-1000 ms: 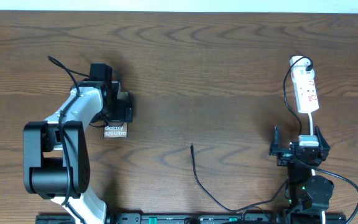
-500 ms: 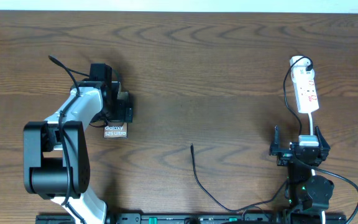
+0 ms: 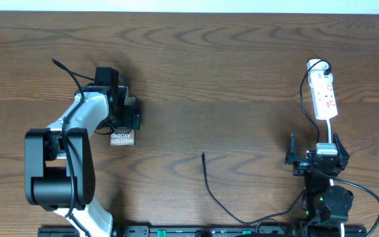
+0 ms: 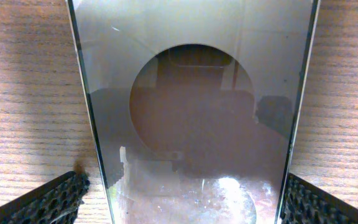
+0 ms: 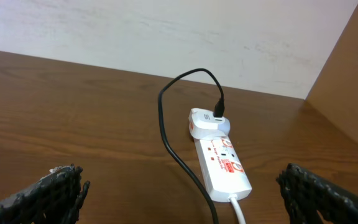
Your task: Plug charger to phone and switch on socket
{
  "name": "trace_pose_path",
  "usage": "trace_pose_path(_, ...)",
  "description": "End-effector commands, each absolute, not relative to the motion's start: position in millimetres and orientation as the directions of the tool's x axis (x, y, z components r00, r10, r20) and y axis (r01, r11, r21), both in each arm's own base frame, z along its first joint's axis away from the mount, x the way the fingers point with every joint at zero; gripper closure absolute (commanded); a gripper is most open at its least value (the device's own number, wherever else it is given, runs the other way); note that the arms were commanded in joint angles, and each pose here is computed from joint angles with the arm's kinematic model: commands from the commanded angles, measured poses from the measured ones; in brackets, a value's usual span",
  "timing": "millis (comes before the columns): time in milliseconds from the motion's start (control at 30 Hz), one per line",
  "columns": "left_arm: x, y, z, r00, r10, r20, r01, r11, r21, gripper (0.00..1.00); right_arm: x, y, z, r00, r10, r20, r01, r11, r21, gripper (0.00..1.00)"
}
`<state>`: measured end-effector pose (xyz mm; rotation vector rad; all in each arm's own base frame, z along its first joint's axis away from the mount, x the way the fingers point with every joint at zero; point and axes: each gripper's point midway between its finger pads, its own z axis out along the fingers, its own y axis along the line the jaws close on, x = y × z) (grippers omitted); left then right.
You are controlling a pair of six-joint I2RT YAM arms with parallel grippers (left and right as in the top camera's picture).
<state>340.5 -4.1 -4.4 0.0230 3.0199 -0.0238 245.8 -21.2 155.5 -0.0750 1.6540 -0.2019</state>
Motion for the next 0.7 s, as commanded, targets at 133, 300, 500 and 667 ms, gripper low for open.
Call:
trace_pose_path(133,325.1,-5.3,-20.0,-0.998,0.023,-0.065,0.025,0.999,-0.021,0.02,245.5,-22.0,155.0,-0.098,-0.18,-0.979,0.077,0.979,-0.188,0.01)
trace_pose_path(300,325.3,-5.3,-20.0,-0.998,0.023,-0.066,0.025,0.999,-0.021,0.02,245.5,-22.0,155.0,-0.098,-0.18,-0.979,0.077,0.979,-0.188,0.01)
trace_pose_path(500,326.3,-5.3,-19.9,-0.997,0.024,-0.07,0.025,0.999,-0.021,0.02,245.5,-22.0,155.0,-0.098,-0.18,-0.979,0.077,0.979,-0.188,0.01)
trace_pose_path(667,327.2,-5.3,-19.8,-0.997,0.034,-0.074,0.036,0.999,-0.02,0.02,245.5,-22.0,155.0,-0.098,-0.18,-0.979,0.077,0.979,-0.188,0.01)
